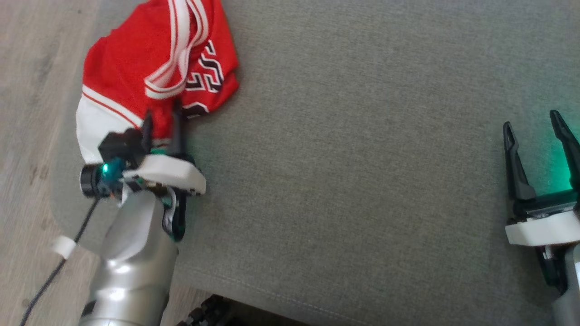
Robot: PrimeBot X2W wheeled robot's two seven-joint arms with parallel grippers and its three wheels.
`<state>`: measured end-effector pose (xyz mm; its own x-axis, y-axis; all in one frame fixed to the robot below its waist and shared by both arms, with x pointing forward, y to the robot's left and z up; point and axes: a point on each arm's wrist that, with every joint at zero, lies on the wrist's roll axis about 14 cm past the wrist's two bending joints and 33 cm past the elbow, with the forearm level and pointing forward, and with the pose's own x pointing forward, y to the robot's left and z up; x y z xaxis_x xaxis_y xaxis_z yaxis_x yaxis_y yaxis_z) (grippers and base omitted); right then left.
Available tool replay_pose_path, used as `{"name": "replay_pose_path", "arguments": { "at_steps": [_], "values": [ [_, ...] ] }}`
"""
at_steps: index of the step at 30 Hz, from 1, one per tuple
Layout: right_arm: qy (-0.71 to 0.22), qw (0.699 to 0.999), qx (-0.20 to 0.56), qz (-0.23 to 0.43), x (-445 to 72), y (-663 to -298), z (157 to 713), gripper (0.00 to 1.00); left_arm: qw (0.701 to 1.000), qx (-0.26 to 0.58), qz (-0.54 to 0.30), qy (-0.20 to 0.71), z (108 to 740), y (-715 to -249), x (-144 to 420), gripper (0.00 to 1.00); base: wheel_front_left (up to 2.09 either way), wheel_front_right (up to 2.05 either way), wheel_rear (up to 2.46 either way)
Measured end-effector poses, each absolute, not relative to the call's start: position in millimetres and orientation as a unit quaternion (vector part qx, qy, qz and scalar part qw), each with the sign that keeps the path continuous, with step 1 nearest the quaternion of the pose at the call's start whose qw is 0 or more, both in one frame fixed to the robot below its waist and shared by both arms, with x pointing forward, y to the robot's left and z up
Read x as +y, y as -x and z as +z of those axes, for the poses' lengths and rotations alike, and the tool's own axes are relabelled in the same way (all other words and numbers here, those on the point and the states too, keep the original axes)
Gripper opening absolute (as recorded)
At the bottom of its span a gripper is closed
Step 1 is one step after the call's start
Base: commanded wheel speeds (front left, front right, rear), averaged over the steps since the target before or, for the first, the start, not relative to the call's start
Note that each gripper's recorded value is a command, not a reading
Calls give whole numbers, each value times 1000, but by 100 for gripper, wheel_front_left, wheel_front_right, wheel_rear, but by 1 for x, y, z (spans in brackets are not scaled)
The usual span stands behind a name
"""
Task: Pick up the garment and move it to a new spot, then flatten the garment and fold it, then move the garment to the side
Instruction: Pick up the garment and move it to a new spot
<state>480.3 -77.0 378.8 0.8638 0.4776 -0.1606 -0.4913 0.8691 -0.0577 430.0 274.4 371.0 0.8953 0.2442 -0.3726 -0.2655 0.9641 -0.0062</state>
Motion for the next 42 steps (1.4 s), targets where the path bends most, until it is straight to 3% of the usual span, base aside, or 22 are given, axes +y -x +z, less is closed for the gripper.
{"name": "replay_pose_path", "arguments": {
  "at_steps": [6, 11, 17, 27, 35, 42],
  "values": [
    [49, 966, 68, 245, -80, -480, 383, 100, 987, 119, 109, 22, 411, -456, 270, 0, 0, 0, 0],
    [29, 970, 53, 235, -71, -466, 408, 100, 997, -24, 65, -30, 513, -475, 258, 0, 0, 0, 0],
    [6, 977, 18, 213, -69, -439, 452, 100, 987, -142, -3, -69, 604, -469, 230, 0, 0, 0, 0],
    [-3, 996, -14, 93, -144, -385, 488, 100, 933, -287, -208, -60, 721, -475, 77, 0, 0, 0, 0],
    [-12, 1000, -16, -1, -198, -345, 492, 100, 894, -263, -361, -33, 700, -467, -53, 0, 0, 0, 0],
    [-26, 999, 16, -34, -215, -344, 474, 100, 891, -111, -439, -33, 571, -470, -112, 0, 0, 0, 0]
  ]
}}
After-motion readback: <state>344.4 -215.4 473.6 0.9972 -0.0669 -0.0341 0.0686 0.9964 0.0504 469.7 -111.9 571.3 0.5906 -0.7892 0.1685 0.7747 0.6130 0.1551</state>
